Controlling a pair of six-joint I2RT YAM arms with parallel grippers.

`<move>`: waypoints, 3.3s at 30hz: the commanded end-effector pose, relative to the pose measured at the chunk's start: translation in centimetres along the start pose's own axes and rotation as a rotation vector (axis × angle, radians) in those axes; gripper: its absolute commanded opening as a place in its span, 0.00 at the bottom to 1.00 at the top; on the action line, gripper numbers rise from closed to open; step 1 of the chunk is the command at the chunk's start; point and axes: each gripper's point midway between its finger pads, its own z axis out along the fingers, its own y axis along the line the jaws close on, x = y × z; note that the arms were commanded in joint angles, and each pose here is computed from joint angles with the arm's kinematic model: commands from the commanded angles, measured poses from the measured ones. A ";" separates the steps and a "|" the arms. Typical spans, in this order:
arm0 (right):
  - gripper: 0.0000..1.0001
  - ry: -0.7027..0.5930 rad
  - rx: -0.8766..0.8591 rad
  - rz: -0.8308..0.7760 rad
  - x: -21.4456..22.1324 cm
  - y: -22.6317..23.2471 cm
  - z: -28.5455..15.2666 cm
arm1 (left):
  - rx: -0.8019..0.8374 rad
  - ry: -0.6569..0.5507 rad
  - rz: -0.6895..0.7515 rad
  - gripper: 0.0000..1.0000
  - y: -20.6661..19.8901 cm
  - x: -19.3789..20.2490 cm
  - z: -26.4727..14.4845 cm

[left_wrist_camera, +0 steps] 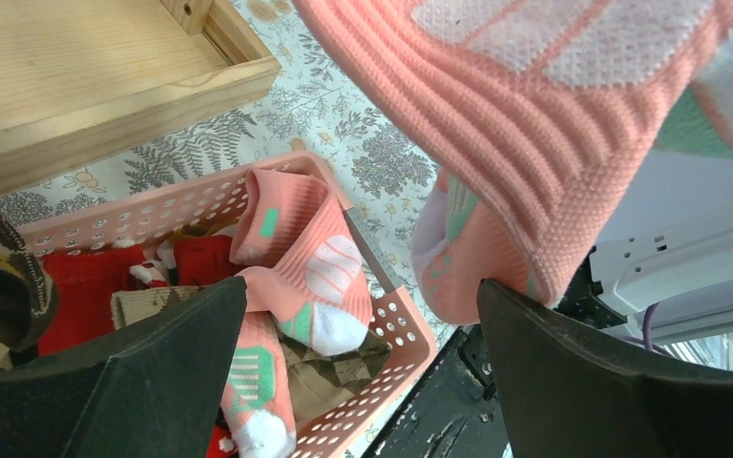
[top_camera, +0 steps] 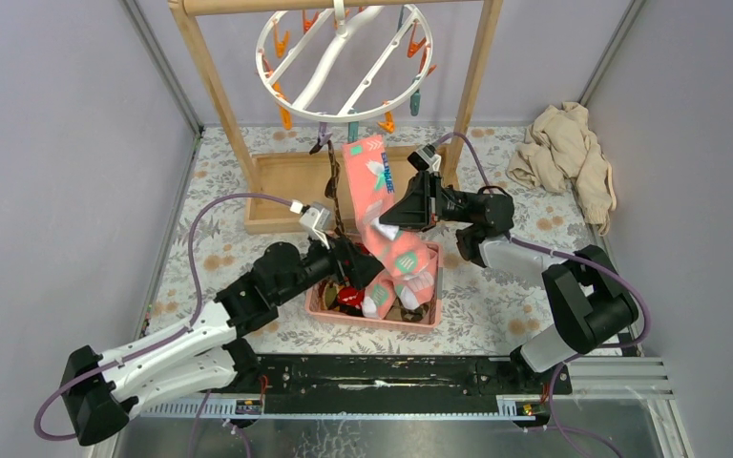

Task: Remove the socks clipped to the hanger
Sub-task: Remove the sock from the hanger.

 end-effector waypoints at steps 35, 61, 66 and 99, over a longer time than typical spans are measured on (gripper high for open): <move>0.10 -0.007 -0.035 -0.114 -0.4 0.1 1.4 | -0.080 -0.194 0.097 0.99 1.2 -3.6 -5.3; 0.10 0.010 -0.043 -0.093 0.3 -0.6 3.1 | 0.109 -0.178 0.181 0.99 -2.4 -3.7 -3.6; 0.10 0.015 -0.055 -0.085 0.5 -0.4 3.7 | 0.113 -0.184 0.192 0.97 -2.1 -3.3 -2.3; 0.63 -0.194 0.341 -0.471 -2.8 -2.3 2.7 | -0.027 -0.041 0.020 0.02 -5.3 -8.9 -6.7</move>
